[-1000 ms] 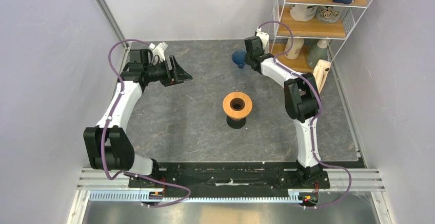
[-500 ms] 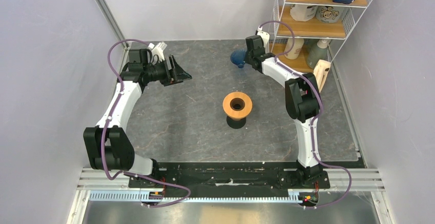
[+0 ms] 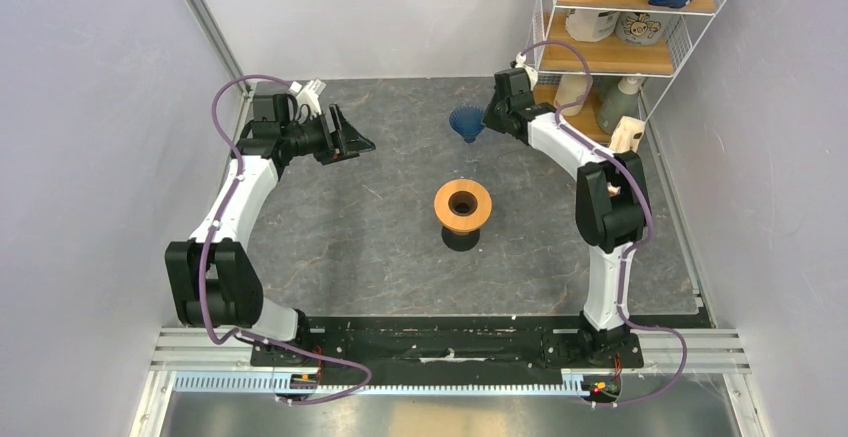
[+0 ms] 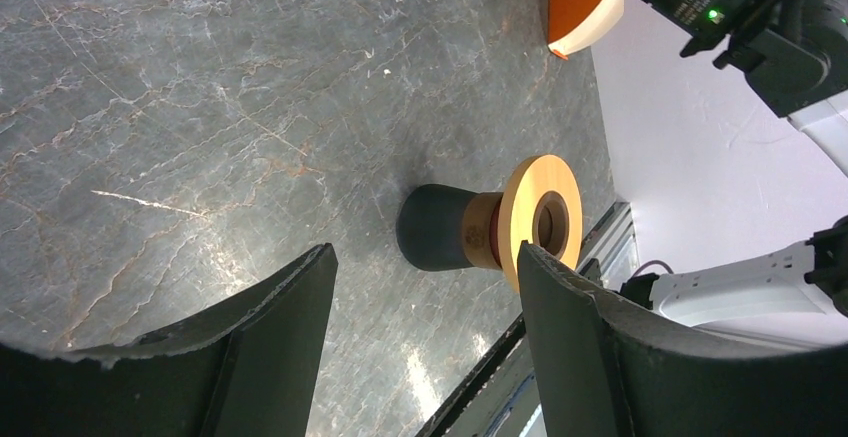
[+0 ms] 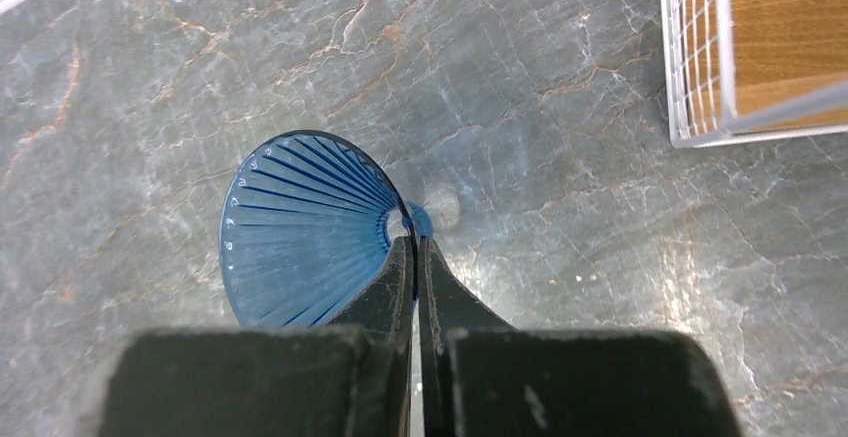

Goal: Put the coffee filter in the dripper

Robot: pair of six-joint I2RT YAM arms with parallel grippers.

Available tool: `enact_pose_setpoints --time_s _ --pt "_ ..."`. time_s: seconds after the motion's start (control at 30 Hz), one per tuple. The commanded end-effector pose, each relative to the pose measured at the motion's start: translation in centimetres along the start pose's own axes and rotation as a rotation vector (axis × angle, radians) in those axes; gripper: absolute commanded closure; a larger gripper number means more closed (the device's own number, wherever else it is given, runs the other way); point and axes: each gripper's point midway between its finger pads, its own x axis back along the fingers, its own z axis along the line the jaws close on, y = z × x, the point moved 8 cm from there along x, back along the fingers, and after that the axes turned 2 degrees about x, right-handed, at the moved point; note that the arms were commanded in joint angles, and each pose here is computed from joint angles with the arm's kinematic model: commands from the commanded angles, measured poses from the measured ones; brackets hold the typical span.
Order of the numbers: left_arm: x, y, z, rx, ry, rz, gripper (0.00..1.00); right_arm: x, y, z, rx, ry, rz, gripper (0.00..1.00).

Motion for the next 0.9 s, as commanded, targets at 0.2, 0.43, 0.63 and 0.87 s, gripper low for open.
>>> enact_pose_setpoints --time_s 0.2,0.43,0.63,0.87 --pt "-0.2 0.8 -0.4 -0.006 -0.040 -0.030 0.27 6.4 3.2 0.4 -0.087 0.127 -0.058 1.00" --pt "-0.5 0.6 -0.6 -0.014 -0.051 -0.023 0.27 9.9 3.3 0.5 -0.088 0.206 -0.054 1.00" --pt "-0.9 0.6 -0.8 -0.017 -0.060 -0.017 0.27 13.1 3.4 0.5 -0.088 0.250 -0.045 1.00" --pt "-1.1 0.5 -1.2 -0.024 -0.069 -0.010 0.27 17.3 3.6 0.3 -0.060 0.286 -0.037 1.00"
